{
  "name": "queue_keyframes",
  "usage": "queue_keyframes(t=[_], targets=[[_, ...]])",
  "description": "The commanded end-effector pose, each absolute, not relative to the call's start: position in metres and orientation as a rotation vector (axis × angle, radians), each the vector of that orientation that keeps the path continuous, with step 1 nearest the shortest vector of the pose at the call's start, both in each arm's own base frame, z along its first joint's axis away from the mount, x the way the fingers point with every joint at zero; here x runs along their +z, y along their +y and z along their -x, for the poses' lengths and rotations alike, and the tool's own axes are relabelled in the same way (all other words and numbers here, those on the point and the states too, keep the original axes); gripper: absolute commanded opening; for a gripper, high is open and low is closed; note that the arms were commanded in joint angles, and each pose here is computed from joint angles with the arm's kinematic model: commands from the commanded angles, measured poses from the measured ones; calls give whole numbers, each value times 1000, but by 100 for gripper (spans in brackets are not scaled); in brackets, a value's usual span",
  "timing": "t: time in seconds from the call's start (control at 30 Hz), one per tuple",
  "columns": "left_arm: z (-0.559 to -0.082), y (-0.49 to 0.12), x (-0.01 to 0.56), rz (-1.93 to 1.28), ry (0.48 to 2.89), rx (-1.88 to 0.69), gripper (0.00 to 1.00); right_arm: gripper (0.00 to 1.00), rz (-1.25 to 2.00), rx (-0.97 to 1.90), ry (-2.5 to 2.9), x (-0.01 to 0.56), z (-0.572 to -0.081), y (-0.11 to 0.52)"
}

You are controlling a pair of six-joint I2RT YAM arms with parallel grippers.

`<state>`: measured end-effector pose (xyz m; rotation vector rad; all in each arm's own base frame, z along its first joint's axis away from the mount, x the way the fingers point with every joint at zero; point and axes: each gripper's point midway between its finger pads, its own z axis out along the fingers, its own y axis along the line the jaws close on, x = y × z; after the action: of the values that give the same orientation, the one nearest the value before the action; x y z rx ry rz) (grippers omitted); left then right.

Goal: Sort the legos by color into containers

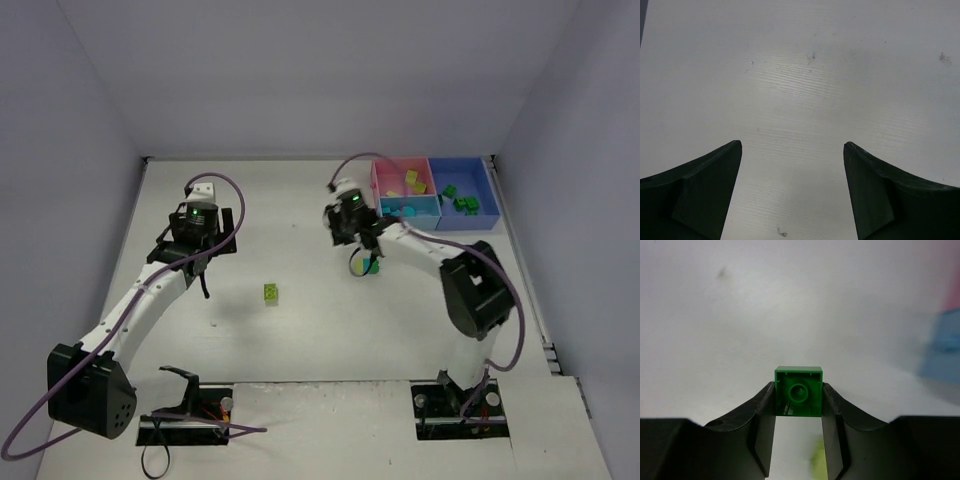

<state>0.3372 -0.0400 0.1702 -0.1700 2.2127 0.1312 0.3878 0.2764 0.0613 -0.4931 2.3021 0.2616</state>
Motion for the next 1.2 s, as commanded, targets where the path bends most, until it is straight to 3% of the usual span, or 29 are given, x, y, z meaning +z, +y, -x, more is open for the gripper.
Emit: queue_keyframes(t=[0.0, 0.13, 0.3, 0.57, 0.63, 0.8, 0.9, 1.17], targets=[[-348, -40, 200, 209, 2115, 85, 76, 0, 188, 135, 2031, 188, -462, 168], [-348, -42, 200, 204, 2119, 72, 76, 2, -23, -4, 1978, 216, -503, 62], [-348, -44, 197, 197, 2129, 64, 76, 12, -256, -67, 2003, 195, -532, -33], [-348, -44, 194, 192, 2136, 68, 76, 52, -359, -78, 2044, 164, -550, -79], [-348, -43, 194, 191, 2137, 71, 76, 63, -344, -78, 2037, 169, -552, -78], [-348, -43, 196, 193, 2133, 69, 76, 73, -284, -5, 1997, 200, -540, -54], [-348, -43, 197, 195, 2131, 71, 76, 73, -242, 50, 1978, 217, -521, -23], [-348, -45, 199, 222, 2125, 46, 76, 75, -31, 315, 2021, 218, -439, 147]])
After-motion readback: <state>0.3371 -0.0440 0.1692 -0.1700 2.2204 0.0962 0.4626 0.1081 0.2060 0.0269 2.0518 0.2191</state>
